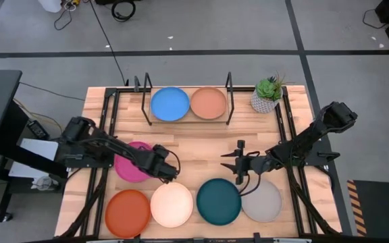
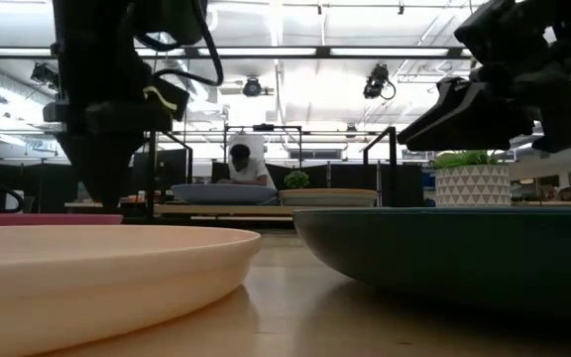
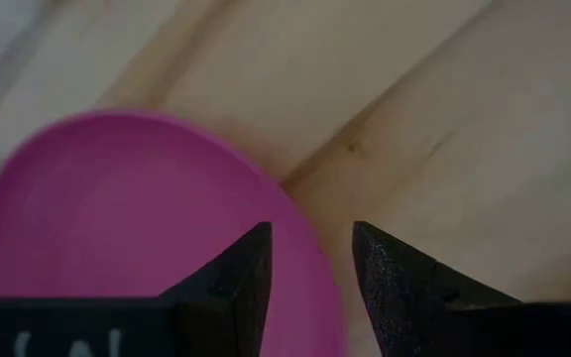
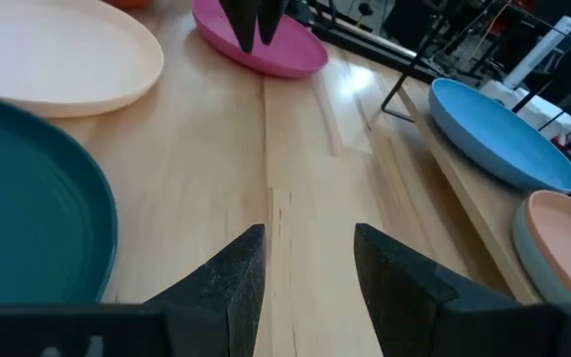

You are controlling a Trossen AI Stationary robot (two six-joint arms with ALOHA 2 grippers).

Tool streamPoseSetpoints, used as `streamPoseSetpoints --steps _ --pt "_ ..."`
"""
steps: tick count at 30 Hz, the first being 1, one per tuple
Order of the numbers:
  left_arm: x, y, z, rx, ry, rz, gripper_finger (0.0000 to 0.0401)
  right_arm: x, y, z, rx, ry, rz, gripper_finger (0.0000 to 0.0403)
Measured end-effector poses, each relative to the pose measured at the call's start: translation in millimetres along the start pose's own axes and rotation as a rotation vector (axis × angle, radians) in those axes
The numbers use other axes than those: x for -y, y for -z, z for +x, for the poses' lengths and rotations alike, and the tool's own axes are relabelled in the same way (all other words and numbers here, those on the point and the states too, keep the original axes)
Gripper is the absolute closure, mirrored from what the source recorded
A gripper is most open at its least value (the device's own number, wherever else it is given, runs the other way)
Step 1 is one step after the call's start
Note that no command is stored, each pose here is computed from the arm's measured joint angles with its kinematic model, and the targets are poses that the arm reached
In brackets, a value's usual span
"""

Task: Place and stack plates onto a shelf
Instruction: Stack the pink plate on top of the blue plate on the shelf

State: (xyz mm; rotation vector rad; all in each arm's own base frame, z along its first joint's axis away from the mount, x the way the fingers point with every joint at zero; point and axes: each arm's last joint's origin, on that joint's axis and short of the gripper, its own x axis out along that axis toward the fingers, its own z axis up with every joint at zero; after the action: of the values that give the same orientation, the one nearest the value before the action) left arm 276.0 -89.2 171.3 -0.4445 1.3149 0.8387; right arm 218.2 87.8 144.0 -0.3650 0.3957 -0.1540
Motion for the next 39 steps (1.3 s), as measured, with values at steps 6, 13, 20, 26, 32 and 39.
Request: streamPoseSetpoints --steps 6,13,20,26,32,39 --pt "4 2 9 -0.053 -0.030 -0.012 0.0251 -1 0 0 0.004 -0.014 0.001 0.0241" --pt "6 9 14 -0.090 -0.062 0.017 0.0254 -1 -1 0 0.011 -0.029 0.006 0.0241" --pt "12 15 25 -0.165 -0.078 0.063 0.0276 -1 -1 0 0.011 -0.046 0.010 0.0241" --pt "12 15 29 -0.176 -0.088 0.091 0.0314 -2 -2 0 0.017 -0.056 0.010 0.0241" --pt "14 15 24 -0.225 -0.065 0.134 0.0385 -2 -2 0 0.017 -0.056 0.012 0.0241" --pt "43 -3 -23 -0.094 0.116 0.510 0.0386 -2 -1 0 0.012 -0.057 0.009 0.0241"
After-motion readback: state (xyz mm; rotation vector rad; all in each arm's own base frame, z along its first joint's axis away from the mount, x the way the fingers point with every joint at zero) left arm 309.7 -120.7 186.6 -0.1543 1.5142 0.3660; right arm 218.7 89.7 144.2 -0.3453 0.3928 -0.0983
